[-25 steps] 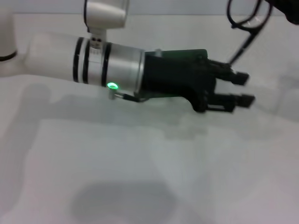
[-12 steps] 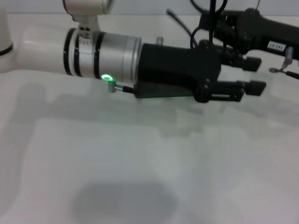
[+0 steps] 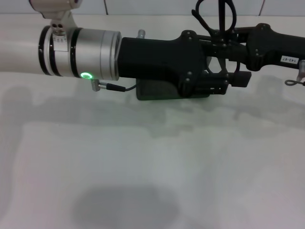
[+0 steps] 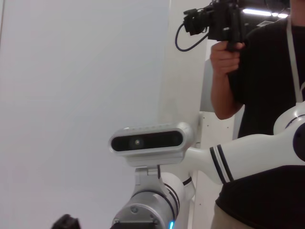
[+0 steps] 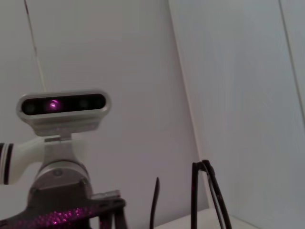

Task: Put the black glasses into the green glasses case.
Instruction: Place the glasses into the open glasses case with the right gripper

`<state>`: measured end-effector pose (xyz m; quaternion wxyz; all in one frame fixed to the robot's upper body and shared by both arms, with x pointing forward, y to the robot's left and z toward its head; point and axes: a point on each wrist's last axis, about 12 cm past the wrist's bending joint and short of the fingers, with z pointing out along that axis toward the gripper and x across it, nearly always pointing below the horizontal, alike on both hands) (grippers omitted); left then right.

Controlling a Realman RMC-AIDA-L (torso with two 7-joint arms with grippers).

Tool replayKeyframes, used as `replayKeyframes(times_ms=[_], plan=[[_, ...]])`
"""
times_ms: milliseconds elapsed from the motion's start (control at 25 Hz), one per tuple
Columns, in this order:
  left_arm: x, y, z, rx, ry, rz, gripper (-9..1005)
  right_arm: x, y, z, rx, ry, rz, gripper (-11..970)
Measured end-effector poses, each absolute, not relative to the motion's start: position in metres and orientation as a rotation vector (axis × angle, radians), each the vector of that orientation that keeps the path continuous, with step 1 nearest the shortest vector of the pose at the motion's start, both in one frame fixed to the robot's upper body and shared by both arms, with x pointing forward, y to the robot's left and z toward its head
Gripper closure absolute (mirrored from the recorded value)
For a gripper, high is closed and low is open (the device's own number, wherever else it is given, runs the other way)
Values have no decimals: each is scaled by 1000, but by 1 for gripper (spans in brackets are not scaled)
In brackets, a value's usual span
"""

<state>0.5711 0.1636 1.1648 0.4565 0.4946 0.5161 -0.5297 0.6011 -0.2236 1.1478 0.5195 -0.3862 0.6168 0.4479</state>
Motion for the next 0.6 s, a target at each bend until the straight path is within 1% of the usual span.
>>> replayKeyframes(times_ms=[280, 600], plan=[[572, 168, 1164, 1210, 1281, -1296, 469, 600, -233, 1150, -902, 1470, 1070, 852], [572, 170, 1164, 1201, 1285, -1289, 469, 588, -232, 1151, -1034, 1447, 1145, 852]])
